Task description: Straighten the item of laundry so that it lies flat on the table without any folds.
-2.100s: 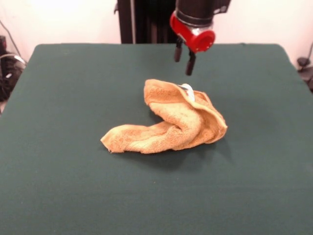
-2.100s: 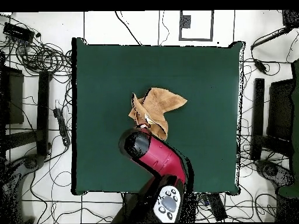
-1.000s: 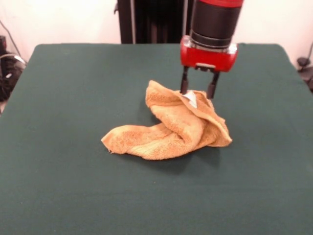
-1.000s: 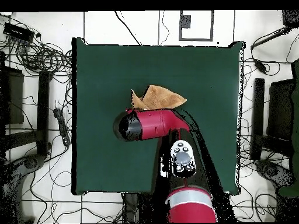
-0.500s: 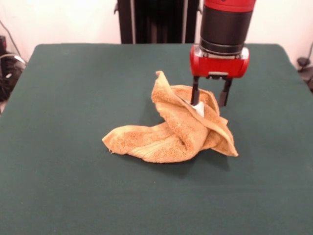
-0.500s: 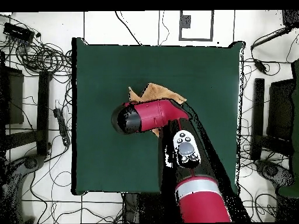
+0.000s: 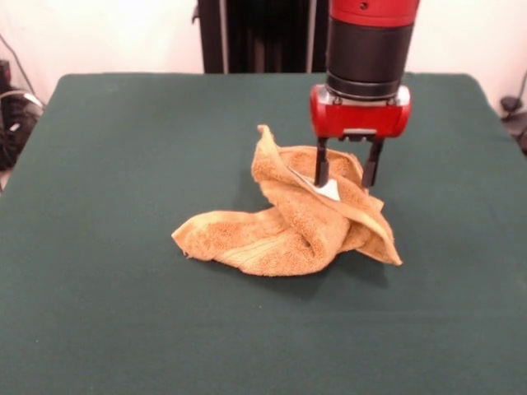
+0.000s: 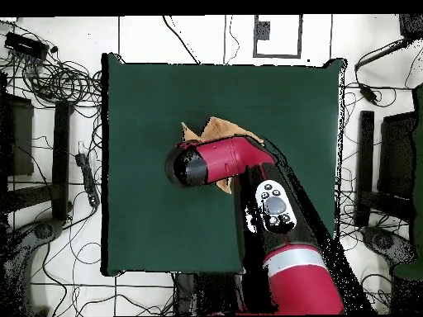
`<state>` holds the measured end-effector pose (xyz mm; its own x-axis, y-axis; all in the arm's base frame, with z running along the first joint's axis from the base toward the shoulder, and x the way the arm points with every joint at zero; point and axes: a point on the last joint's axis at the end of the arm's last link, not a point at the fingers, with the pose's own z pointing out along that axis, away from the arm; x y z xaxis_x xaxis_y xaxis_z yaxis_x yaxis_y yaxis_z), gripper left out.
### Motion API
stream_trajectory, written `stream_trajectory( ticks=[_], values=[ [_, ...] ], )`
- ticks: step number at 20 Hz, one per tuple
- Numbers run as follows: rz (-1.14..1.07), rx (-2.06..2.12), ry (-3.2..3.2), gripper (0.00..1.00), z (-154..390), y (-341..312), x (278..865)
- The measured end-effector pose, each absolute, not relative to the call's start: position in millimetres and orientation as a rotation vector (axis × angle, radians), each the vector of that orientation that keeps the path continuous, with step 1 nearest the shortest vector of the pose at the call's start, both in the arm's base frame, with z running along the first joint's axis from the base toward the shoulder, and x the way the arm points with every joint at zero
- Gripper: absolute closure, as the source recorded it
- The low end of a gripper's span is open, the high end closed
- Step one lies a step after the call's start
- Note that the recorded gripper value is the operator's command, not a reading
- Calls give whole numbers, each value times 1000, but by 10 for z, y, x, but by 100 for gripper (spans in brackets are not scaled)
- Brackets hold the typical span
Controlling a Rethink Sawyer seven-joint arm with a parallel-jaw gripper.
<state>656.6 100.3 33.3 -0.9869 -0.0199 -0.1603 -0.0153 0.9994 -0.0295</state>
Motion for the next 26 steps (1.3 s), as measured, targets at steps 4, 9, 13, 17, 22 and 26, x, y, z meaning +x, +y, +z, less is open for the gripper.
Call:
stream_trajectory(
  ticks=[4,9,13,17,22,26],
  values=[
    [-52,-64,2973,0,313,995,6556],
    [-60,-94,2972,0,311,1014,6546],
    [-71,-94,2972,0,397,982,6573],
    [-88,-74,2963,0,511,873,6628],
    [-117,-66,2953,100,572,775,6641],
    [-140,-53,2959,100,554,677,6615]
  ],
)
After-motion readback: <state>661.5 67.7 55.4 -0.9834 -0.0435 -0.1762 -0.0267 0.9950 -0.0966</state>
